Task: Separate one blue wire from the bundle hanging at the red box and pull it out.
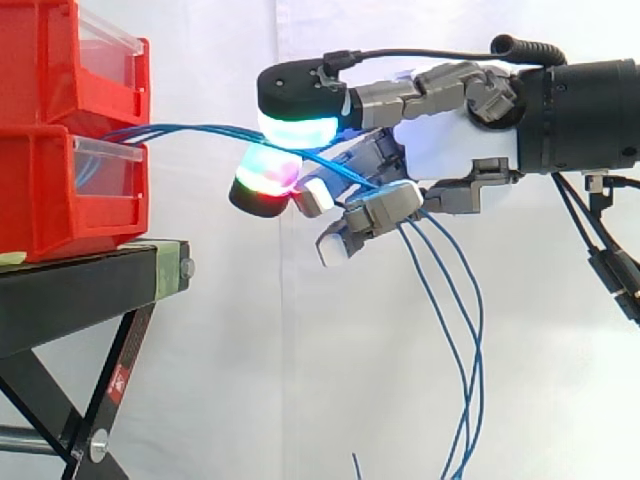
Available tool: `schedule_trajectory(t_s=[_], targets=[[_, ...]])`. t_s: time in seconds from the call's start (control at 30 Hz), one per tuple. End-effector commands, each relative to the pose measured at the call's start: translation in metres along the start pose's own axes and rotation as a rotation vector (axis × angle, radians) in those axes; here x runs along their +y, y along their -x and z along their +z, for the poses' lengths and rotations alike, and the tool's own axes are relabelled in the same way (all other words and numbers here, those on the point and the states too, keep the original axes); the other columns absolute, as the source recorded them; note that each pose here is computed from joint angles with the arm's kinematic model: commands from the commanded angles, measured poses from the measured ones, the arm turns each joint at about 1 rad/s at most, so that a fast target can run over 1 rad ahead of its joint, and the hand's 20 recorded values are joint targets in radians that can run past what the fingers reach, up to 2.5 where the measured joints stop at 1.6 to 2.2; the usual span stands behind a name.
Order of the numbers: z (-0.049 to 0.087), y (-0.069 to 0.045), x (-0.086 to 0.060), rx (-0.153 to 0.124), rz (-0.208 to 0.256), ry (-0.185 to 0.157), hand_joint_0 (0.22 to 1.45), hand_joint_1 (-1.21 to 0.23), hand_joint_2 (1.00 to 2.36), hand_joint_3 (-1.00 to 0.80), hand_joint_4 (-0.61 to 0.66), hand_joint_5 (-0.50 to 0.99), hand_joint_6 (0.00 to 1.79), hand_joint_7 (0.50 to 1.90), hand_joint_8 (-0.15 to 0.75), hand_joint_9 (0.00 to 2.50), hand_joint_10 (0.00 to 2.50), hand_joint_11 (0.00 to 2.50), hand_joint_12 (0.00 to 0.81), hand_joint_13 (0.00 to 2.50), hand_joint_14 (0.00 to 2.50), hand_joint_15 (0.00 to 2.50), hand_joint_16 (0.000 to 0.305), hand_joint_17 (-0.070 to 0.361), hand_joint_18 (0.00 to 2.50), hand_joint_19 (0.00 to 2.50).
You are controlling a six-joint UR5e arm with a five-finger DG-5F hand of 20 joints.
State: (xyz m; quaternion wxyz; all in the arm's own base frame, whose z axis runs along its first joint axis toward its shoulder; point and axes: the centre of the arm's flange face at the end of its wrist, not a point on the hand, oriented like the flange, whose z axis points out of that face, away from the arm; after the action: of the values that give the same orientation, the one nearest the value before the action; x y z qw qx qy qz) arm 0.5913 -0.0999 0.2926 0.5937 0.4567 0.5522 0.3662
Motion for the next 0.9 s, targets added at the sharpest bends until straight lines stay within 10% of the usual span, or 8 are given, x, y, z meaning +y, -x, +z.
schedule_trajectory(t_s=[0.0, 0.47, 0.87], targets=[[0.0000, -0.0001, 0.0000, 0.000, 0.000, 0.000, 0.71, -0.84, 1.02, -0.25, 0.19, -0.25, 0.83, 1.11, 0.331, 0.90, 0.02, 1.09, 0.296, 1.39, 0.13, 1.58, 0.052, 0.116, 0.65, 0.81], [-0.0002, 0.0003, 0.0008, 0.000, 0.003, 0.001, 0.65, -0.87, 1.01, -0.35, 0.19, -0.25, 0.83, 1.10, 0.334, 0.89, 0.02, 1.09, 0.310, 1.38, 0.13, 1.57, 0.052, 0.117, 0.64, 0.81], [0.0009, 0.0000, 0.0009, -0.003, 0.002, 0.009, 0.57, -0.61, 1.00, -0.46, 0.23, -0.23, 0.79, 1.09, 0.367, 0.99, 0.02, 1.10, 0.320, 1.42, 0.25, 1.48, 0.054, 0.122, 0.69, 0.83]])
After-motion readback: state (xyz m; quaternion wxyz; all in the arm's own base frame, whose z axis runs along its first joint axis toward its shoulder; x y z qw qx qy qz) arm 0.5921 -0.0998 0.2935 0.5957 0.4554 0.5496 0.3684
